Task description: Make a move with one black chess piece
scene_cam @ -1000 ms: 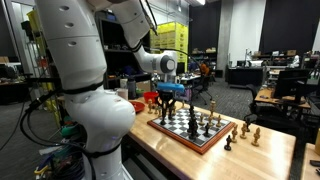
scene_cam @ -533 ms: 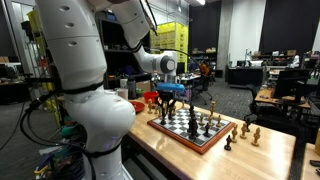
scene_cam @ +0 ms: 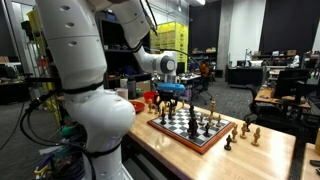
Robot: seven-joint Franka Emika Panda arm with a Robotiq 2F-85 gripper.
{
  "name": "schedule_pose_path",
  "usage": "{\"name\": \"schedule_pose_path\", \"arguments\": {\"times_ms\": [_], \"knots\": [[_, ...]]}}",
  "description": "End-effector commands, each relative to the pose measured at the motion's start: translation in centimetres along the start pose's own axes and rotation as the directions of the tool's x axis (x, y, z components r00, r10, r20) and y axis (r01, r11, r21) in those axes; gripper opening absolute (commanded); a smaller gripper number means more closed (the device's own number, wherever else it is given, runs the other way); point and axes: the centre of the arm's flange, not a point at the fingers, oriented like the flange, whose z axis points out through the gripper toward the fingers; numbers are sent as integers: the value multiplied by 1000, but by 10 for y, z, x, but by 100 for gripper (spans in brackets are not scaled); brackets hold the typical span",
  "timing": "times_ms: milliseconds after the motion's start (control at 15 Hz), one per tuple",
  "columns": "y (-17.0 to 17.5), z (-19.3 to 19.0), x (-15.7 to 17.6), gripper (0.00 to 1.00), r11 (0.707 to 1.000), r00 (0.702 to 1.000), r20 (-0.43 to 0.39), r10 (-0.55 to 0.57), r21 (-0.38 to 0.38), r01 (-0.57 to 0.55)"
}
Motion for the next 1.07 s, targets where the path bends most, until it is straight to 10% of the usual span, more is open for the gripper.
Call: {"name": "schedule_pose_path", "arguments": {"times_ms": [0, 733, 1000], "knots": [[-9, -19, -8, 100, 1000, 999, -29, -13, 3, 13], [32, -108, -19, 100, 982, 973, -132, 191, 28, -189], [67, -135, -25, 100, 909, 903, -137, 408, -37, -416]]}}
